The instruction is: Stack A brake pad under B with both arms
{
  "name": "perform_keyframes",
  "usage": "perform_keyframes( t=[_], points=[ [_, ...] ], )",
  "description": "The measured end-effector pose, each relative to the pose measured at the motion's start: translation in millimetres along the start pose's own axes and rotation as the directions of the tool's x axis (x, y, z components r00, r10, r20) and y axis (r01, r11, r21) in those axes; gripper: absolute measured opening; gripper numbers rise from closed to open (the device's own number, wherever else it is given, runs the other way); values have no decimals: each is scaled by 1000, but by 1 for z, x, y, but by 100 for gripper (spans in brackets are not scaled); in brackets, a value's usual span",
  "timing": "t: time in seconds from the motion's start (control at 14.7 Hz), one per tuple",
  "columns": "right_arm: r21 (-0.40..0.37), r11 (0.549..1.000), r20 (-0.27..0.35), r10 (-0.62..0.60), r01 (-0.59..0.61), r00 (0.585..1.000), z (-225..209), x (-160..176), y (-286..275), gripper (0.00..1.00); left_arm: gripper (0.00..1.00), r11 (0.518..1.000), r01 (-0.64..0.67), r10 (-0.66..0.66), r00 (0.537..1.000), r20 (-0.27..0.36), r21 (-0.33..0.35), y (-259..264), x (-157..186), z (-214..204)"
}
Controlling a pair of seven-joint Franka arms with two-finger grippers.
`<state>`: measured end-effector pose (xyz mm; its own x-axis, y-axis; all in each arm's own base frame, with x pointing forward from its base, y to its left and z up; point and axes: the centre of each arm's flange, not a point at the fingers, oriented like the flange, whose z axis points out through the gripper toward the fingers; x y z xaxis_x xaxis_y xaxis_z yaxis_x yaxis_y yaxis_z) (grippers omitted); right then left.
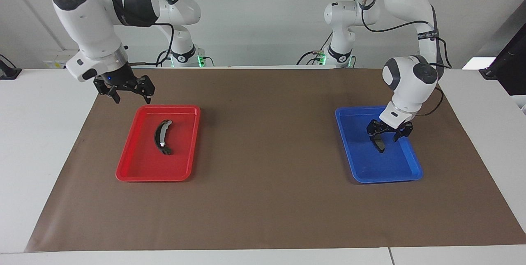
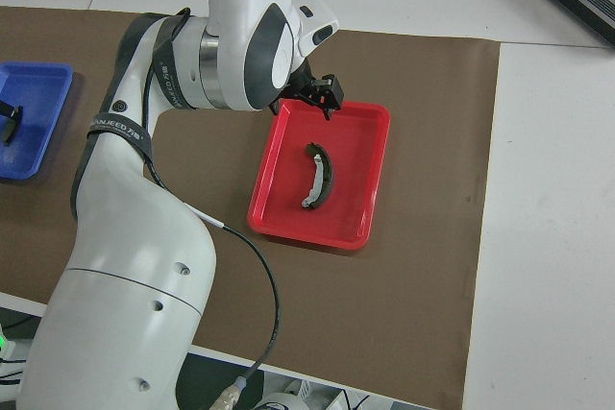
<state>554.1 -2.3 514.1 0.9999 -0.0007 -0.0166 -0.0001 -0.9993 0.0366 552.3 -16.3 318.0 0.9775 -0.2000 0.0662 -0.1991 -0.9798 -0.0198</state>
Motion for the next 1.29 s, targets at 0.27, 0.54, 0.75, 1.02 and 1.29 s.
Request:
perform_keyframes(
  t=[0.27, 0.54, 0.75, 1.02, 1.29],
  points=[
    [12, 998, -63, -63, 64, 996, 91, 1, -11, 99, 51, 1000, 0, 0, 1000, 27, -5, 2, -10, 11],
    [11, 993, -72, -117, 118, 991, 167, -18, -14, 99, 37, 1000, 0, 1, 999, 40, -7, 3, -13, 11],
    [9, 990, -80, -138, 139, 987, 193, -23, -9, 99, 37, 1000, -1, 1, 998, 56, -10, 3, -13, 6],
    [18, 994, -59, -102, 104, 993, 222, -28, 7, 99, 37, 1000, -17, 19, 996, 85, -17, 12, 7, -41],
    [26, 995, -56, -95, 97, 994, 224, -28, 6, 97, 37, 999, 41, -40, 998, 43, -11, 76, 38, -93]
  ],
)
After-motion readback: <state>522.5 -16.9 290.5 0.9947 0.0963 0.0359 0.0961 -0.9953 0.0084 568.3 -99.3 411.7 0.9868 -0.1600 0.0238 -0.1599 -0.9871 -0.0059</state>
